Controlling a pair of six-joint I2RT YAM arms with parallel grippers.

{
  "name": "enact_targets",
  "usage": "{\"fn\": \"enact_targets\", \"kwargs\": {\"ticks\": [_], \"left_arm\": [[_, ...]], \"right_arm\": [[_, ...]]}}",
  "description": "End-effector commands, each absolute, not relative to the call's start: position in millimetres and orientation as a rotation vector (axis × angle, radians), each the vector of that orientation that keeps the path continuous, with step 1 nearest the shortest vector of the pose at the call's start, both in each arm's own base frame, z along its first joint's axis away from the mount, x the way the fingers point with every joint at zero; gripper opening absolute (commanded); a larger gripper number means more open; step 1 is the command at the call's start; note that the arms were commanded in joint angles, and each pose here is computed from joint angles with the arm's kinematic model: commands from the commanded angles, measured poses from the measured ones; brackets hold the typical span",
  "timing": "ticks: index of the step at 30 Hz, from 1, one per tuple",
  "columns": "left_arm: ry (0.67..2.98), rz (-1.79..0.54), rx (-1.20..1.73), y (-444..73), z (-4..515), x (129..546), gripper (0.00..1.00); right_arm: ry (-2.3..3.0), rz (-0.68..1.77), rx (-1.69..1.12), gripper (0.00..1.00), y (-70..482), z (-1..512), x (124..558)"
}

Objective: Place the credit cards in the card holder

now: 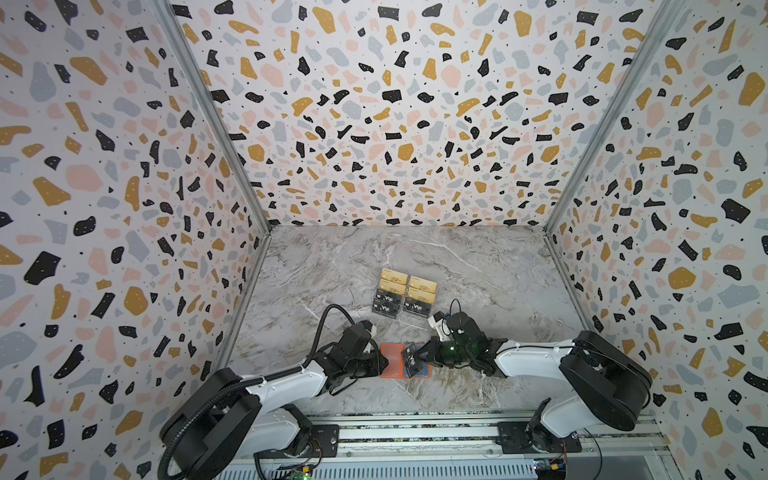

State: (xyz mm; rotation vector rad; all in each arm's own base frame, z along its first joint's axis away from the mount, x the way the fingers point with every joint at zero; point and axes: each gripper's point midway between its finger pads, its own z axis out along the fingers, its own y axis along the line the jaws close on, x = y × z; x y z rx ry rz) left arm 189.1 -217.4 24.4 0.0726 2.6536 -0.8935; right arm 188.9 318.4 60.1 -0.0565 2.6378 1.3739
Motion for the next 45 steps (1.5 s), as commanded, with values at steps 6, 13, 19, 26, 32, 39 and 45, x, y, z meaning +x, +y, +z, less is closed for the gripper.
{"fn": "enact_targets", "kwargs": {"ticks": [6,13,19,26,32,39,45], "left_arm": [[2.668,-0.873,0.078,-213.1,19.3,184.0,0.20],[2.677,-0.875,0.083,-213.3,16.8,181.9,0.20],[2.677,-0.875,0.083,-212.3,16.2,180.7,0.20],[2.678,-0.875,0.081,-211.6,15.9,179.7,0.20],[2.677,-0.878,0.079,-211.6,16.4,179.5,0.20],[2.689,-0.873,0.084,-210.9,13.6,177.7,0.19],[2.698,-0.871,0.089,-209.9,11.6,175.4,0.17]], "right_arm": [[2.640,1.394,-0.086,0.00,322.6,58.0,186.8],[2.626,1.404,-0.081,0.00,324.3,58.0,189.4],[2.618,1.396,-0.080,0.00,324.8,55.2,192.0],[2.591,1.414,-0.054,0.00,325.9,51.6,196.4],[2.577,1.392,-0.026,0.00,324.8,48.1,201.4],[2.561,1.396,-0.014,0.00,325.0,42.8,203.2],[2.556,1.398,0.012,0.00,322.7,37.2,201.9]]}}
